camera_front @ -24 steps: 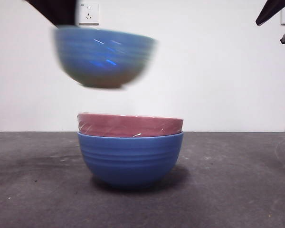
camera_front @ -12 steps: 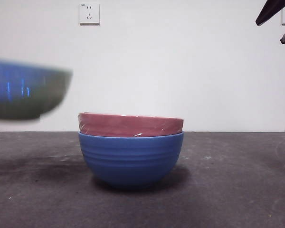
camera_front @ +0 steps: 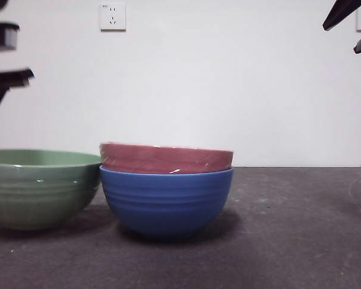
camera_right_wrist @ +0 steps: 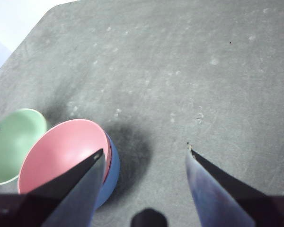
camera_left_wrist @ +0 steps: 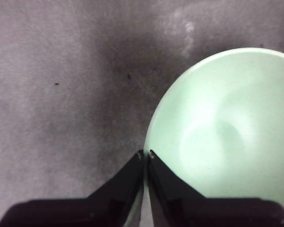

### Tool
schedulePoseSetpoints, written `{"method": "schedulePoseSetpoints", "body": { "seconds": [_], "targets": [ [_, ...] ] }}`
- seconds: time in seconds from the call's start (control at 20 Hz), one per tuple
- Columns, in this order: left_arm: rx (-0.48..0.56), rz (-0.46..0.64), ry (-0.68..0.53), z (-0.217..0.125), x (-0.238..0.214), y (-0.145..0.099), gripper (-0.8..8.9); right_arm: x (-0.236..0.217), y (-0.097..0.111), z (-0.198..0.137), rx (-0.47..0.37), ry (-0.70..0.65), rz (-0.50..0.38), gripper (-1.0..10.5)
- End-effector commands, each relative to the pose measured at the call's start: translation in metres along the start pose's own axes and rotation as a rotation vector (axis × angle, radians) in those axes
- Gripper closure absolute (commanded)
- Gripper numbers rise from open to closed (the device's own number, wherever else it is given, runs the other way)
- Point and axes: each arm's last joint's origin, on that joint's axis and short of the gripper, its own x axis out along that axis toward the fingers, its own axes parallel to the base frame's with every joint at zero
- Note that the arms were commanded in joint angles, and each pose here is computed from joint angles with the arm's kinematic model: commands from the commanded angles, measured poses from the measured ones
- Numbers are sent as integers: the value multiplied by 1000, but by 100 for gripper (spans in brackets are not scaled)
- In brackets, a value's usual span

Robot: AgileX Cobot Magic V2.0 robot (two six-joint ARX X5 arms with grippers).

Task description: Pick up the green bowl on the top,put the green bowl on the left,pick up the red bowl in the middle,put the red bowl on the right

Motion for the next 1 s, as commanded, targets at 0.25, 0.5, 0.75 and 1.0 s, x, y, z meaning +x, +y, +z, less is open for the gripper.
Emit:
{"method": "schedulePoseSetpoints", "body": {
  "seconds": [0.25, 0.5, 0.75, 1.0],
  "targets": [
    [-13, -1, 65, 2, 26, -1, 804, 1, 2, 1, -1, -3, 10, 659],
    [-14, -4, 19, 3, 12, 0, 399, 16, 14, 6, -34, 64, 75, 622],
    [-25, -28, -157, 6, -41, 1, 400, 48, 39, 24, -117, 246, 150, 623],
    [-44, -119, -397, -9, -114, 2, 401, 96, 70, 28, -232, 464, 98, 636]
  ]
}}
